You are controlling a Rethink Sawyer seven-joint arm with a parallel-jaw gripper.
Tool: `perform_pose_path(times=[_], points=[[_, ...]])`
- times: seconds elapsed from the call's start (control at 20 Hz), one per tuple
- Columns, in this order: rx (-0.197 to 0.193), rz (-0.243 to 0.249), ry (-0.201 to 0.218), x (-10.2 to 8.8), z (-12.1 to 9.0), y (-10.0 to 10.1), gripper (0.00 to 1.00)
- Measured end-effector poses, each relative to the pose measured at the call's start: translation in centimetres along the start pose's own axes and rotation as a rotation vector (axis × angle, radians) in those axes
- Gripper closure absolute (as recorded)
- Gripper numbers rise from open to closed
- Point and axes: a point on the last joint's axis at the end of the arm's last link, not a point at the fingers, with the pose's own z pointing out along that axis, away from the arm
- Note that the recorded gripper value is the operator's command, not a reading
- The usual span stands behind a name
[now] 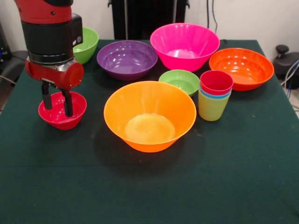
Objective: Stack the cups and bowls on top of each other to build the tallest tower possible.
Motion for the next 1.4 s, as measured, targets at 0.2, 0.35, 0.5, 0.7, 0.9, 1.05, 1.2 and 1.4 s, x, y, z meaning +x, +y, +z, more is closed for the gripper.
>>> perform_pose_path(times=[0.2, 0.35, 0.5, 0.7, 0.9, 1.05, 1.2, 1.4], points=[[0.024, 0.006, 0.054, 0.3, -0.1, -0.4, 0.00], [0.065, 0.012, 0.147, 1.0, -0.1, -1.0, 0.00], [0.081, 0.015, 0.192, 1.5, 0.1, -1.3, 0.00], [0.085, 0.015, 0.223, 2.3, 0.9, -1.3, 0.00], [0.082, 0.015, 0.244, 3.2, 1.9, -1.3, 0.00], [0.080, 0.014, 0.254, 3.6, 2.4, -1.3, 0.00], [0.079, 0.014, 0.261, 3.9, 2.8, -1.3, 0.00], [0.077, 0.014, 0.273, 4.5, 3.3, -1.2, 0.00]])
